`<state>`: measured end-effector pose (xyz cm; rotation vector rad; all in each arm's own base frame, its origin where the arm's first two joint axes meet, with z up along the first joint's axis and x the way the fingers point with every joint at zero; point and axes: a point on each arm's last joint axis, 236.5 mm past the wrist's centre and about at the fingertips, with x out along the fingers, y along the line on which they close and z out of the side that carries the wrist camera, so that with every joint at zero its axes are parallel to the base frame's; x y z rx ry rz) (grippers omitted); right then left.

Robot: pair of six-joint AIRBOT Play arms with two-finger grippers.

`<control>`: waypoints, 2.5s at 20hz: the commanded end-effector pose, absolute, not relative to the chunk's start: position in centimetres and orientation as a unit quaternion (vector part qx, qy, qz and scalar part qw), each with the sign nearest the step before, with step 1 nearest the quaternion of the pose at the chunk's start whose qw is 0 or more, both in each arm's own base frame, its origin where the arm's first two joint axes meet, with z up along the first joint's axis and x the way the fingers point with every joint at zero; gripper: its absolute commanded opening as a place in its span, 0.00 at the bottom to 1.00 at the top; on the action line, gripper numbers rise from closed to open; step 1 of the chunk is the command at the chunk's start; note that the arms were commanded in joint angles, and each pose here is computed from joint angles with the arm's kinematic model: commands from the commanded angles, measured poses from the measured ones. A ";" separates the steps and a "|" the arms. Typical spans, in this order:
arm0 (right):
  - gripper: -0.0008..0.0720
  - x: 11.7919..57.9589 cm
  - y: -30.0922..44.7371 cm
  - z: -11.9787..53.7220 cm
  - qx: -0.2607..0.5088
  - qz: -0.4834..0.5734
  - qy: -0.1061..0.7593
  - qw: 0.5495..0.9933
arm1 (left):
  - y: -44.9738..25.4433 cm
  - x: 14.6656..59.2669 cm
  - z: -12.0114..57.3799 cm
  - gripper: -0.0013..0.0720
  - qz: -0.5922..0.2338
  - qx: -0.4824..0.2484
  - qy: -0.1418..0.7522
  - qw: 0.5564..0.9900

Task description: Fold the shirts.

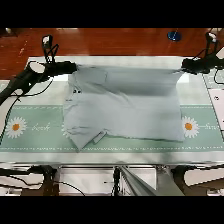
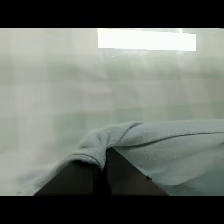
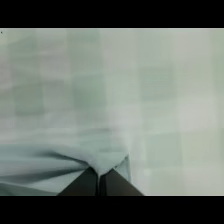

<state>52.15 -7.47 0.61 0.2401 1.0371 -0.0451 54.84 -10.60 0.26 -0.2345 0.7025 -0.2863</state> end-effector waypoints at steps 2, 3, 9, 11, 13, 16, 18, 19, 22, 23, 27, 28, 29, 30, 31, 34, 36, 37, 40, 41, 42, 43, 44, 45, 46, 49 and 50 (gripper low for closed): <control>0.03 50.8 -7.0 -1.4 0.118 -0.014 0.533 0.838 | -11.0 54.2 -1.6 0.07 -0.152 -0.107 0.368 0.911; 0.03 50.0 -6.7 -1.5 0.120 -0.010 0.547 0.828 | -11.5 53.3 -1.9 0.07 -0.169 -0.108 0.387 0.900; 0.03 41.8 -4.3 -2.8 0.126 0.028 0.685 0.717 | -13.1 45.7 -2.6 0.07 -0.232 -0.147 0.553 0.787; 0.03 40.2 -4.5 -2.9 0.115 0.031 0.710 0.694 | -10.9 43.5 -3.9 0.07 -0.194 -0.121 0.610 0.758; 0.03 40.0 -4.4 -2.9 0.116 0.031 0.713 0.691 | -9.6 41.8 -4.7 0.07 -0.184 -0.090 0.643 0.738; 0.03 39.7 -4.2 -2.8 0.121 0.032 0.717 0.685 | -8.5 40.9 -5.3 0.07 -0.172 -0.067 0.661 0.728; 0.03 39.1 -4.7 -2.9 0.112 0.025 0.725 0.679 | -7.4 40.8 -5.8 0.07 -0.160 -0.047 0.665 0.728; 0.03 39.1 -5.1 -3.0 0.106 0.019 0.727 0.679 | -7.2 41.0 -6.2 0.07 -0.157 -0.042 0.666 0.728; 0.03 40.3 -5.6 -3.2 0.101 0.011 0.709 0.698 | -7.3 41.6 -7.8 0.07 -0.154 -0.046 0.667 0.727; 0.03 40.9 -5.7 -3.2 0.100 0.009 0.700 0.707 | -7.4 41.7 -8.3 0.07 -0.153 -0.049 0.668 0.727; 0.03 40.8 -6.4 -3.8 0.102 -0.013 0.706 0.701 | -8.4 41.9 -8.7 0.07 -0.163 -0.068 0.667 0.724; 0.03 40.6 -6.3 -4.2 0.104 -0.012 0.711 0.695 | -9.2 42.0 -8.4 0.07 -0.171 -0.081 0.663 0.724; 0.03 40.4 -5.6 -4.5 0.115 -0.003 0.717 0.687 | -10.0 42.1 -8.1 0.07 -0.179 -0.097 0.659 0.724; 0.03 40.3 -4.8 -4.8 0.130 0.006 0.721 0.681 | -10.6 42.2 -7.8 0.07 -0.192 -0.105 0.654 0.724; 0.03 40.3 -4.3 -5.1 0.141 0.014 0.725 0.674 | -11.0 42.2 -7.6 0.07 -0.198 -0.110 0.652 0.724; 0.10 40.2 -4.2 -5.5 0.142 0.015 0.728 0.670 | -10.8 42.2 -7.6 0.30 -0.197 -0.109 0.652 0.724; 0.30 39.9 -4.3 -5.4 0.138 0.019 0.731 0.667 | -10.5 42.0 -7.6 0.32 -0.197 -0.111 0.656 0.720; 0.36 39.6 -4.4 -5.3 0.132 0.025 0.735 0.664 | -10.3 41.7 -7.4 0.47 -0.197 -0.113 0.661 0.715; 0.50 39.5 -4.5 -2.8 0.108 0.041 0.719 0.685 | -8.0 41.3 -5.0 0.65 -0.193 -0.099 0.670 0.709; 0.60 39.4 -4.6 -1.2 0.098 0.044 0.708 0.698 | -6.5 41.3 -3.7 0.65 -0.181 -0.092 0.671 0.713; 0.65 39.1 -5.1 0.4 0.084 0.034 0.699 0.709 | -5.0 41.1 -2.3 0.65 -0.171 -0.084 0.669 0.719; 0.65 38.4 -6.2 1.6 0.066 0.017 0.697 0.714 | -3.3 40.5 -0.9 0.65 -0.158 -0.080 0.667 0.723; 0.66 37.5 -7.6 2.5 0.053 -0.007 0.699 0.713 | -1.8 39.7 0.4 0.65 -0.147 -0.086 0.665 0.727; 0.65 36.4 -8.8 3.1 0.057 -0.027 0.705 0.706 | -0.5 38.8 1.2 0.65 -0.136 -0.097 0.664 0.729; 0.66 35.4 -9.3 3.4 0.080 -0.033 0.709 0.700 | 0.7 37.6 1.6 0.65 -0.122 -0.111 0.664 0.729; 0.66 33.8 -8.3 3.4 0.190 -0.012 0.691 0.698 | 0.7 32.6 0.8 0.65 -0.136 -0.185 0.667 0.709; 0.66 33.2 -7.9 3.1 0.220 -0.008 0.679 0.701 | -0.5 30.6 0.3 0.65 -0.153 -0.218 0.665 0.698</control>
